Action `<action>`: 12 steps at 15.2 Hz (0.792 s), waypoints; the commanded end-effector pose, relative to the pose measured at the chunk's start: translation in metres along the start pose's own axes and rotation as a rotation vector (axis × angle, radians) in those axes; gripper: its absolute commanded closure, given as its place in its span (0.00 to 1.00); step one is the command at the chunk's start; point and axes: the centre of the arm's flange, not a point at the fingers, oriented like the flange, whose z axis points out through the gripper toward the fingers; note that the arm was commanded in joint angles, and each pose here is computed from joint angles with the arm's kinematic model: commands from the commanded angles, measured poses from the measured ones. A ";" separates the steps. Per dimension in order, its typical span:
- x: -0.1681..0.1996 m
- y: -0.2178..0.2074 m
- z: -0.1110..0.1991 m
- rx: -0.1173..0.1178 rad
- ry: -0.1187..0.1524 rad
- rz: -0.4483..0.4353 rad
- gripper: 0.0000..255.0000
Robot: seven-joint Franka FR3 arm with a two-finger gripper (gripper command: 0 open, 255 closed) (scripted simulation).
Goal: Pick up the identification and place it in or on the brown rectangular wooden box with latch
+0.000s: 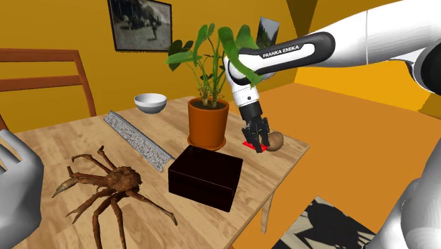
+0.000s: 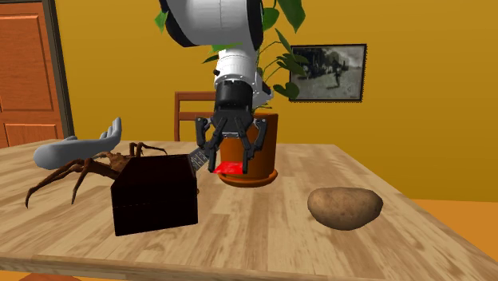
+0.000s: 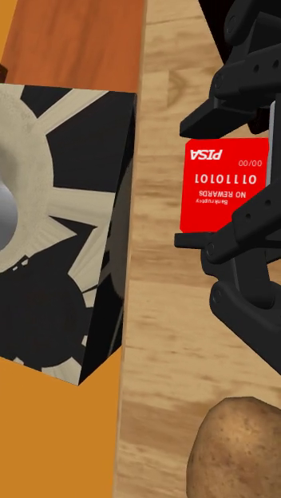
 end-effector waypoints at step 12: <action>-0.012 -0.048 -0.052 0.000 0.003 0.000 1.00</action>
